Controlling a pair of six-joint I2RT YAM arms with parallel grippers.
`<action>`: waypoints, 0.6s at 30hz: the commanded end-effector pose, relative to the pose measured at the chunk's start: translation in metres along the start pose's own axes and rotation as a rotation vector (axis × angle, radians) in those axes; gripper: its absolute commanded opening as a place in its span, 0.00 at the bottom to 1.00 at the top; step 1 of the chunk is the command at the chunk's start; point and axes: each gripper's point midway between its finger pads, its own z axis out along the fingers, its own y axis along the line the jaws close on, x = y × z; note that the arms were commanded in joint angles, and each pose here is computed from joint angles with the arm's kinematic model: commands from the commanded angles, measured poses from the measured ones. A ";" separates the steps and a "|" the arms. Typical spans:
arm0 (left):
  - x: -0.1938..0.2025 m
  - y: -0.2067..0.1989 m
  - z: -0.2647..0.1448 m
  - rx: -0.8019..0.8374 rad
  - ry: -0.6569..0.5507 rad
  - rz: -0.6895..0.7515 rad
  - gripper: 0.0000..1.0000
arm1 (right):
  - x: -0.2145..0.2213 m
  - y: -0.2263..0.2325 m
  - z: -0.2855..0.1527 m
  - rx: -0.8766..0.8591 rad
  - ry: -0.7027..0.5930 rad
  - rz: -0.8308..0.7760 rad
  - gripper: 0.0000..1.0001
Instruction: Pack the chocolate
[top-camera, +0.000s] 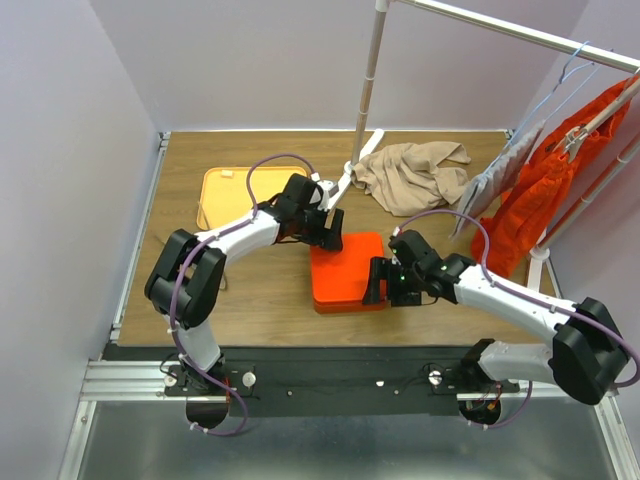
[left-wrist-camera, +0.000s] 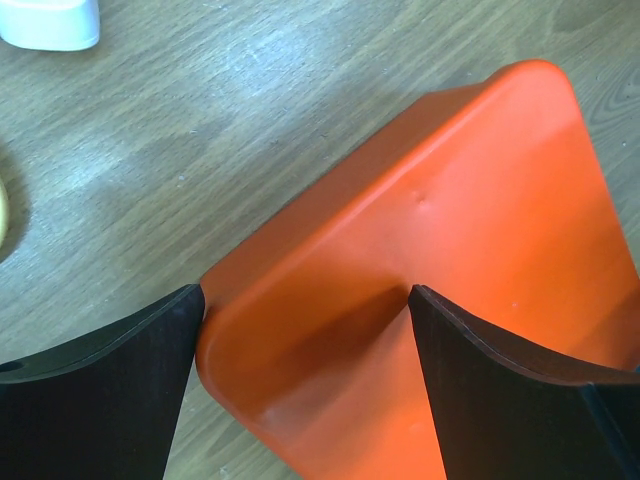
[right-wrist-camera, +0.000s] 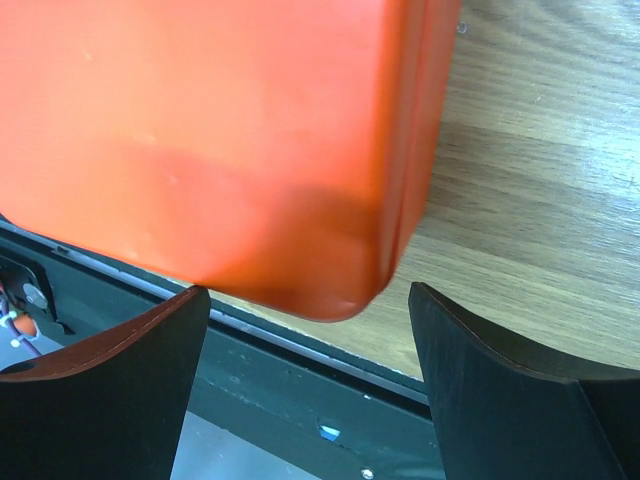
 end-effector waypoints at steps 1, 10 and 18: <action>0.005 -0.039 -0.013 0.115 0.018 -0.008 0.92 | -0.042 0.025 -0.007 -0.064 -0.151 0.013 0.90; 0.004 -0.039 -0.021 0.102 0.013 0.005 0.92 | -0.042 0.024 -0.013 -0.070 -0.168 -0.001 0.89; 0.006 -0.040 -0.018 0.113 0.033 0.020 0.92 | -0.051 0.020 -0.010 -0.019 -0.188 0.036 0.90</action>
